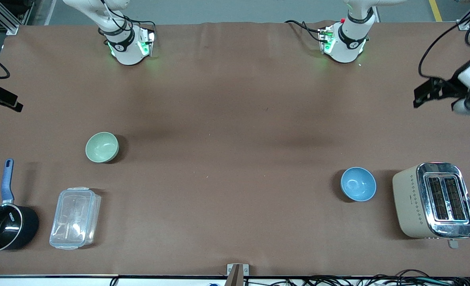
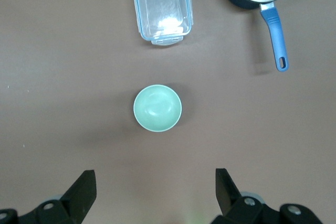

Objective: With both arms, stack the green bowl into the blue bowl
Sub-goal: 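Reach the right gripper to the green bowl while the left reaches the blue bowl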

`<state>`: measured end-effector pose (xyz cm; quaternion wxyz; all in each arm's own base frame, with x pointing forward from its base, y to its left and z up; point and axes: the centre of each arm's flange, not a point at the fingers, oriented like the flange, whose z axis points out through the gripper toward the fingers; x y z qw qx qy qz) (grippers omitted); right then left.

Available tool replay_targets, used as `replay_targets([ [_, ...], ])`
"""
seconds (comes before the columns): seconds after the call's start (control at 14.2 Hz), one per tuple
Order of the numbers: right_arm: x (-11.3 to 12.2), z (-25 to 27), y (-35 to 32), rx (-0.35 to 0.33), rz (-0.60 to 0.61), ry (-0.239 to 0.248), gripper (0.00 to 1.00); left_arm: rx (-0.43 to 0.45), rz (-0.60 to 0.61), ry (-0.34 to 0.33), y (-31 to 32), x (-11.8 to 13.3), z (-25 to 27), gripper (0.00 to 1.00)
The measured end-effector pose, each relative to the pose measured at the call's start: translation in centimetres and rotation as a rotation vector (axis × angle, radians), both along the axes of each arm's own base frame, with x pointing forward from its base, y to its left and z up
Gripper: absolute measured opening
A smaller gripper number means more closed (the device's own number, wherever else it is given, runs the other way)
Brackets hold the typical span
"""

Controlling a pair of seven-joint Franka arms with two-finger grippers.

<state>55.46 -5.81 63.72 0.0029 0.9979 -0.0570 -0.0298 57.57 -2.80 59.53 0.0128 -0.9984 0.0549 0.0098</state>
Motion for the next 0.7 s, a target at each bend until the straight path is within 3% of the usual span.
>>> replay_targets([
  [0.21,0.2,-4.6,0.1,0.013,0.035,0.073,1.00,-0.005,0.017,-0.016,1.2,3.8,-6.6,1.00],
  [0.35,0.6,-9.7,0.0,0.015,0.042,0.084,1.00,-0.009,0.012,-0.040,1.1,4.9,-11.7,1.00],
  [0.7,-0.6,-23.2,-0.3,0.007,0.061,0.014,1.00,-0.019,0.008,-0.050,1.0,6.2,-23.0,1.00],
])
